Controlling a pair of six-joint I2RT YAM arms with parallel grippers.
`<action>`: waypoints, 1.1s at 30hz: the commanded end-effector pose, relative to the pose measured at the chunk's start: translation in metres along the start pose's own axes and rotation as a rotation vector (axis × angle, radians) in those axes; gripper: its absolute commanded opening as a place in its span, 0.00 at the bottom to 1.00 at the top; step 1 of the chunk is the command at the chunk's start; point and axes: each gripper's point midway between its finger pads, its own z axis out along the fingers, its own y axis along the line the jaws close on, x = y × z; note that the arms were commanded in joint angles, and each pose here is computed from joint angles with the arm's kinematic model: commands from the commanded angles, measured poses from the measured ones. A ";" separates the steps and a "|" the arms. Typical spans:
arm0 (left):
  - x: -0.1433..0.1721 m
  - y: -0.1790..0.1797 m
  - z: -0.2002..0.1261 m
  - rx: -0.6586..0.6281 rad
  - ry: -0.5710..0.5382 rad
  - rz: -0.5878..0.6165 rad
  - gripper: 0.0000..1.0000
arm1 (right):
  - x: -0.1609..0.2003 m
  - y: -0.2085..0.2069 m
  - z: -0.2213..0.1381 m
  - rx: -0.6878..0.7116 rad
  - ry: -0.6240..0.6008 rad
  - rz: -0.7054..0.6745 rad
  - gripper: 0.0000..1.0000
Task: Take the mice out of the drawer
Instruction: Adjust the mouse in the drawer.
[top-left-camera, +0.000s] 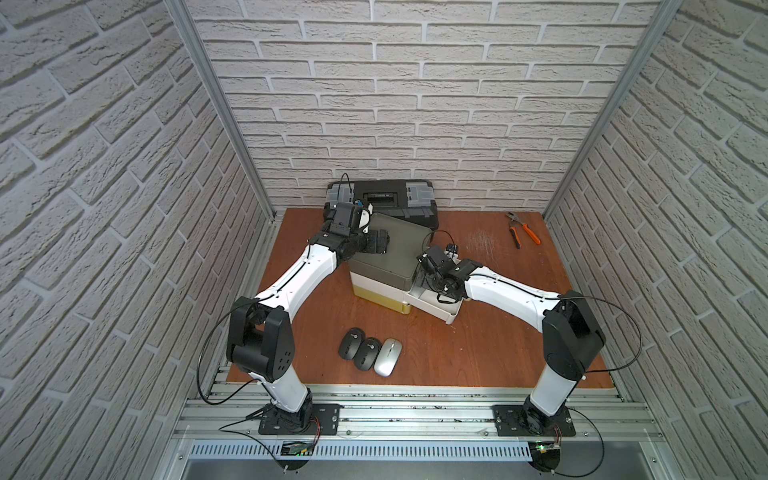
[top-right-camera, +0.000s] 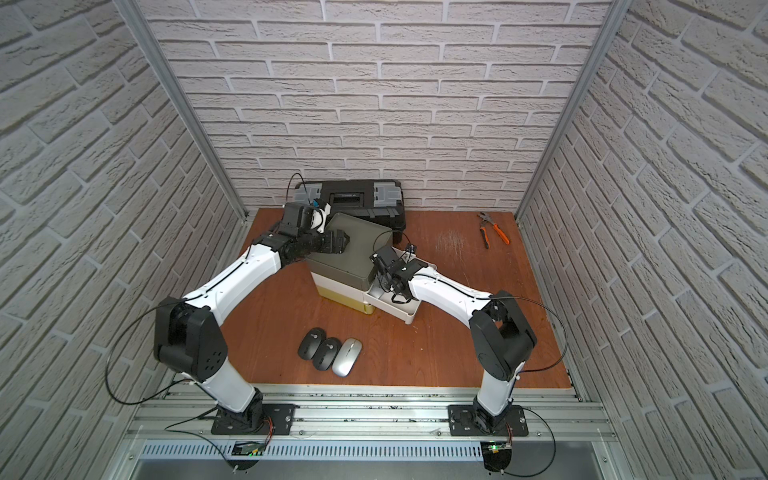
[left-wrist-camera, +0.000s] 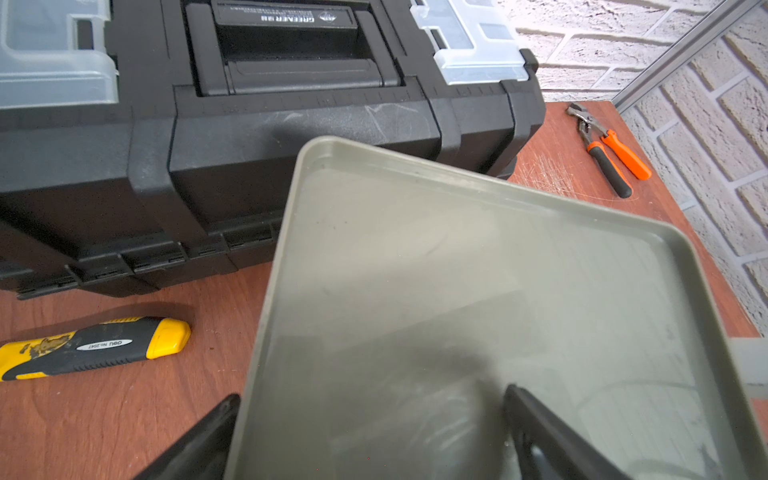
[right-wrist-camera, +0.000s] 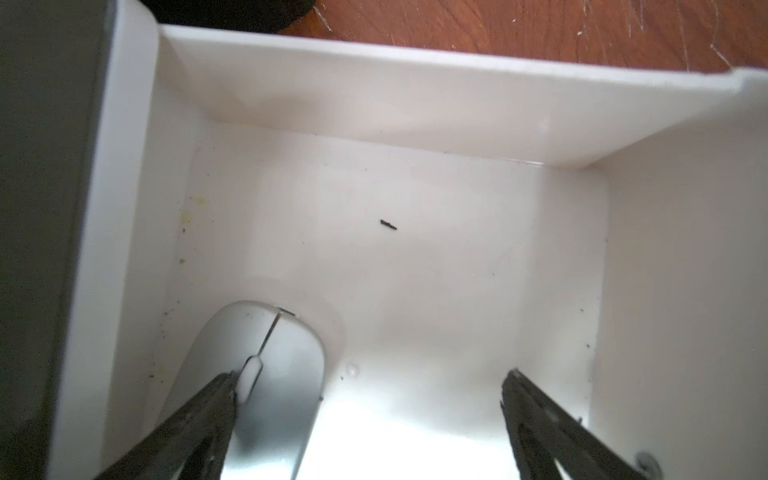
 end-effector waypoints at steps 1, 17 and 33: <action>0.086 0.023 0.018 -0.082 0.304 0.022 0.98 | 0.008 -0.032 0.017 0.149 0.011 -0.040 0.99; 0.084 0.021 0.023 -0.074 0.309 0.024 0.98 | -0.005 -0.051 0.005 0.248 -0.041 -0.062 0.99; 0.082 0.018 0.022 -0.070 0.308 0.035 0.98 | -0.023 -0.070 -0.018 0.317 -0.124 -0.070 0.99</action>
